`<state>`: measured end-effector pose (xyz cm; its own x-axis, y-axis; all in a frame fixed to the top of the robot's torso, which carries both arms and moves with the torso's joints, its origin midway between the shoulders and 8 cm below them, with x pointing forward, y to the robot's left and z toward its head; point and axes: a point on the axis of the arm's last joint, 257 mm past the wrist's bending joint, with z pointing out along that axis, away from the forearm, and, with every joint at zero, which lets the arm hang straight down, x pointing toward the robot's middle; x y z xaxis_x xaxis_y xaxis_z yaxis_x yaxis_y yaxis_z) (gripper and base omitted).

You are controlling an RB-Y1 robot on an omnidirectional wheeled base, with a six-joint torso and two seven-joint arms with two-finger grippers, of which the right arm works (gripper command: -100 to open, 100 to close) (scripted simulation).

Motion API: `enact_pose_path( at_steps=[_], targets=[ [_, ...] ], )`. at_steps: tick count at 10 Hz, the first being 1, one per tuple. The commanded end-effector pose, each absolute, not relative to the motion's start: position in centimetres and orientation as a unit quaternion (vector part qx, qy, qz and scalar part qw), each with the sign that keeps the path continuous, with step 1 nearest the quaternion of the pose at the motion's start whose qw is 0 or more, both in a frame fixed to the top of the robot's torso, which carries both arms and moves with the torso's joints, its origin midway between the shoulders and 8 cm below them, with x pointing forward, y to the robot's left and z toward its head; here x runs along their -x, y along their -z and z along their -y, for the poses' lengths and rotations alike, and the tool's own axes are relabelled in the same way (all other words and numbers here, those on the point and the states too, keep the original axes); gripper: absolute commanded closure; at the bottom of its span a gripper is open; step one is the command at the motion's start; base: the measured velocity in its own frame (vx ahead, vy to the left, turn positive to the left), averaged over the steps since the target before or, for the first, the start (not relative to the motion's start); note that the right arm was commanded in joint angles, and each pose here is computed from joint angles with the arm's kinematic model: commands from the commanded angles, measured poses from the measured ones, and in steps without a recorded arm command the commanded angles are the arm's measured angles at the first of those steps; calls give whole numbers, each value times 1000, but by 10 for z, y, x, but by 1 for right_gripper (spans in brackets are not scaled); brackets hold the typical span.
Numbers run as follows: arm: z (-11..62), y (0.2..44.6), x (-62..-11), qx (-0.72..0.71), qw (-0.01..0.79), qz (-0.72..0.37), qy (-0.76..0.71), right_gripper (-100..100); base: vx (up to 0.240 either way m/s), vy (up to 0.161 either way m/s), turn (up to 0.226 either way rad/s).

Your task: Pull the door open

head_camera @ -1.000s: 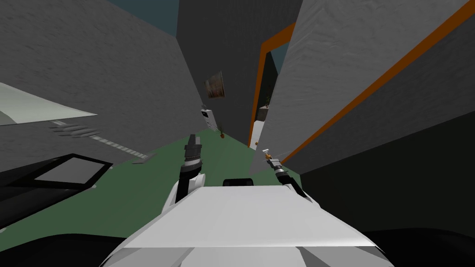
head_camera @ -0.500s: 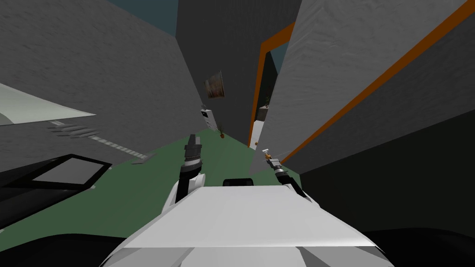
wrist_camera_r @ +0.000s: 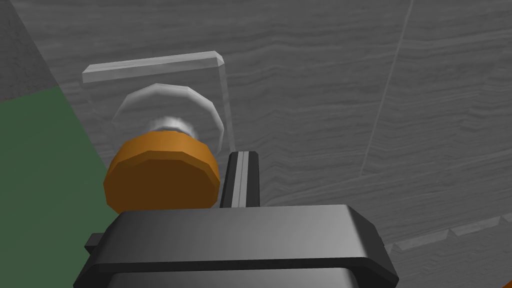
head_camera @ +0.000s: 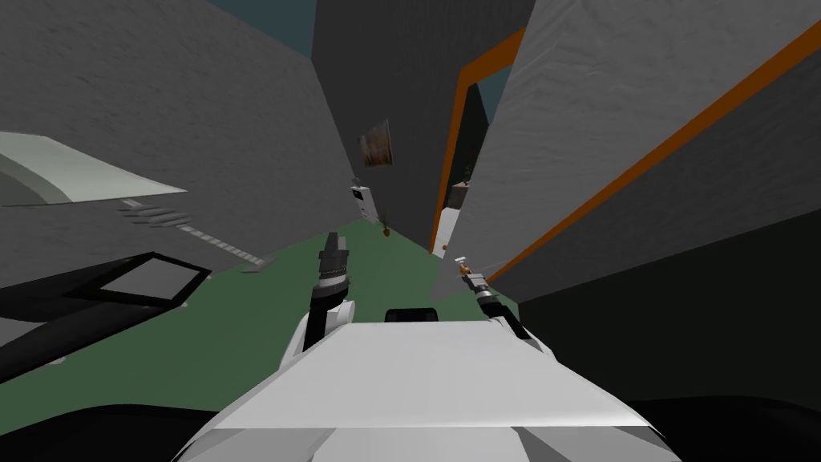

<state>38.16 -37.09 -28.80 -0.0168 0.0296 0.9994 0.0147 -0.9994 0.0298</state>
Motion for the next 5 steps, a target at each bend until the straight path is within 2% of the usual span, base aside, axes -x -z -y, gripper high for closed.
enact_pose_path(
  at_steps=[1,3,5],
  targets=[
    [354,293,-376,-705,-12,-21,-709,-100,-199,-92,51],
    [353,293,-376,-705,-14,-22,-709,-100,-85,-44,14],
    [351,294,-374,-705,-18,-25,-709,-100,-86,-68,107]
  ],
)
